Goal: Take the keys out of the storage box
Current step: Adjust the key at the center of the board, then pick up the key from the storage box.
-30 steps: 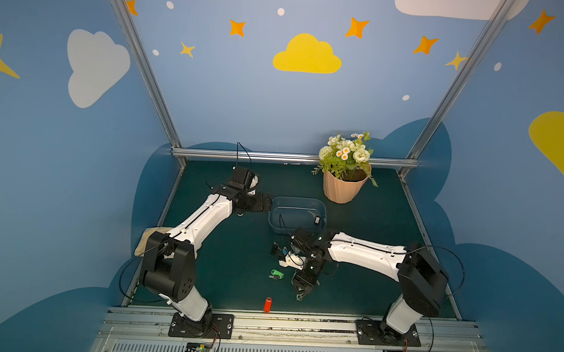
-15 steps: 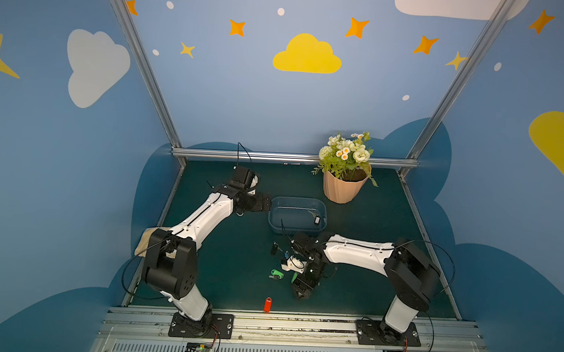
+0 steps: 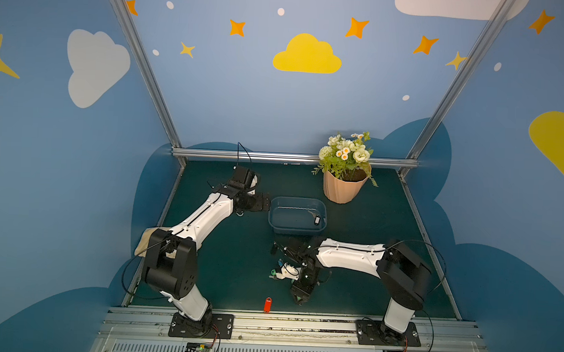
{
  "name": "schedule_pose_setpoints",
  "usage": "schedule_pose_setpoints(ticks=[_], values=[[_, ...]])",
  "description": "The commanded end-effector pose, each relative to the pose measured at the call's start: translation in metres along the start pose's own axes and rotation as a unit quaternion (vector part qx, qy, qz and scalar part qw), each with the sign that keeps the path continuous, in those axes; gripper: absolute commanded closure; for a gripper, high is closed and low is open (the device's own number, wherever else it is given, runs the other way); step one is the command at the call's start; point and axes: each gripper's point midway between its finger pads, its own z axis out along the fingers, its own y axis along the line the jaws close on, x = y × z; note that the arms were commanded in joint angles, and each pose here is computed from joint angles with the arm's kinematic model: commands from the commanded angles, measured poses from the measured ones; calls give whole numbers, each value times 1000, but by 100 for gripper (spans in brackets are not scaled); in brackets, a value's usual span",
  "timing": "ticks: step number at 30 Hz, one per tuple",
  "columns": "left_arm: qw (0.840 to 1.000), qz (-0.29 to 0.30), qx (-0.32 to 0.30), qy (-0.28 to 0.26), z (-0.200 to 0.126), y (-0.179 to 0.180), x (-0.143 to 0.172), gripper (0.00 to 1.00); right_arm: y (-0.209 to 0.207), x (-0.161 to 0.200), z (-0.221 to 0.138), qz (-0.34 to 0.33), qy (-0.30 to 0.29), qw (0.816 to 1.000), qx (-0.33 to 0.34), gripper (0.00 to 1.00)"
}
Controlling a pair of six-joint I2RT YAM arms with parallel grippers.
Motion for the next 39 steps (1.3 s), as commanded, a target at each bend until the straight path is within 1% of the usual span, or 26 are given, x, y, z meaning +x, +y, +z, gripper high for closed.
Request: schedule_pose_setpoints(ticks=[1,7,10,13,15,16,19,21,22,24,25,26,28,31,32,34,36,39], values=[[1000,5,-4,0,0,3,1,1,11,1,-6,-7,2,1000,-15,46],[1000,11,-10,2,1,6,0,1,18,-4,-7,-24,2,999,-31,46],[1000,11,-12,1,1,8,-3,1,24,-10,-13,-36,1,998,-42,44],[1000,8,-13,0,2,11,-6,1,26,-17,-28,-44,-4,998,-37,43],[1000,6,-13,-1,2,11,-8,1,23,-27,-46,-34,-28,998,-35,42],[1000,5,-13,-2,2,11,-10,1,19,-35,-61,-24,-51,998,-32,42],[1000,0,-11,-4,0,9,-17,1,-18,-60,-118,35,-129,991,17,38],[1000,-1,-10,-8,-3,7,-22,1,-52,-73,-158,93,-176,978,64,34],[1000,-4,-10,-10,-5,7,-26,1,-69,-78,-176,124,-197,969,80,33],[1000,-5,-11,-12,-8,5,-31,1,-98,-85,-200,180,-227,952,100,34],[1000,-6,-11,-14,-10,4,-34,1,-112,-88,-206,199,-232,946,108,34],[1000,-6,-11,-16,-13,3,-38,1,-124,-90,-207,214,-232,941,123,36],[1000,-6,-11,-24,-18,0,-46,1,-144,-94,-206,232,-218,936,150,39],[999,0,-10,-40,-27,-3,-58,1,-173,-100,-201,255,-189,928,197,51],[999,1,-12,-45,-30,-3,-62,1,-184,-101,-199,257,-179,924,217,52],[999,4,-14,-50,-34,-5,-67,1,-209,-102,-198,273,-165,912,260,53],[998,5,-14,-55,-37,-7,-74,1,-228,-105,-194,278,-150,906,281,54],[998,2,-7,-61,-41,-10,-81,1,-254,-107,-193,285,-128,892,327,55]])
